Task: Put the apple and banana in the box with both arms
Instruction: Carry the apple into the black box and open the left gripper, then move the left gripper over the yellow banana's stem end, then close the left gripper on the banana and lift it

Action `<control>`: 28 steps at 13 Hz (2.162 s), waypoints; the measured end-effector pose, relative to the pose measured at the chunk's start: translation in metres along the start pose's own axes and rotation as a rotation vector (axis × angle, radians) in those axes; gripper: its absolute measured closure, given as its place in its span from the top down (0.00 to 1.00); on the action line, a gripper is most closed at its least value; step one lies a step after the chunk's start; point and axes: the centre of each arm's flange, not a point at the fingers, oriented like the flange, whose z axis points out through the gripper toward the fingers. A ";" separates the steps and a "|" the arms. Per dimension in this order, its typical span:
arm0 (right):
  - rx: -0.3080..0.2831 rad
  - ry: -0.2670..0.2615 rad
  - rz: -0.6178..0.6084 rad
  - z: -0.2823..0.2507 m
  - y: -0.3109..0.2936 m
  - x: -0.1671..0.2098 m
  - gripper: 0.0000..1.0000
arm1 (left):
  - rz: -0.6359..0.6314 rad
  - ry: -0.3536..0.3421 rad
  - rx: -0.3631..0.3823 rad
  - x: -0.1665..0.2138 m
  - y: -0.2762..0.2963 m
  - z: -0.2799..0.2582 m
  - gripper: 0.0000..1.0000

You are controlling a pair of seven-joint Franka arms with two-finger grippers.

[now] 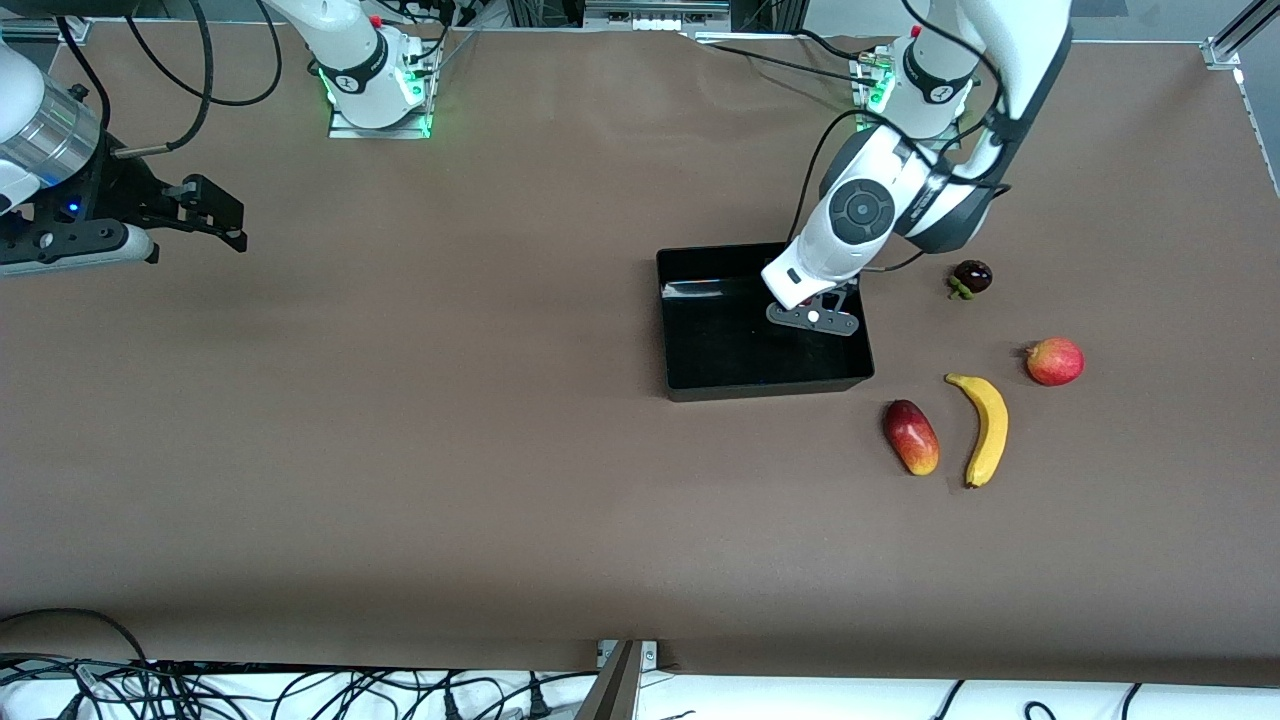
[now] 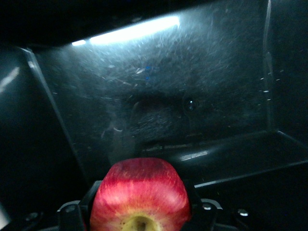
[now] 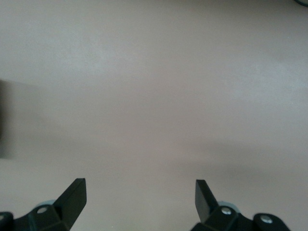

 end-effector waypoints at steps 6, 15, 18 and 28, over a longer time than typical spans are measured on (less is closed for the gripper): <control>0.000 0.000 0.000 0.000 0.000 0.000 1.00 | -0.049 -0.017 -0.028 0.002 -0.005 0.043 0.87; 0.000 0.000 0.000 0.000 0.000 0.000 1.00 | -0.145 -0.013 0.144 0.071 -0.139 -0.157 1.00; 0.000 0.001 0.000 0.000 0.000 0.000 1.00 | -0.066 -0.003 0.136 0.114 -0.244 -0.130 1.00; 0.000 0.001 0.000 0.000 0.000 0.000 1.00 | 0.158 0.116 0.047 0.161 -0.357 0.016 0.47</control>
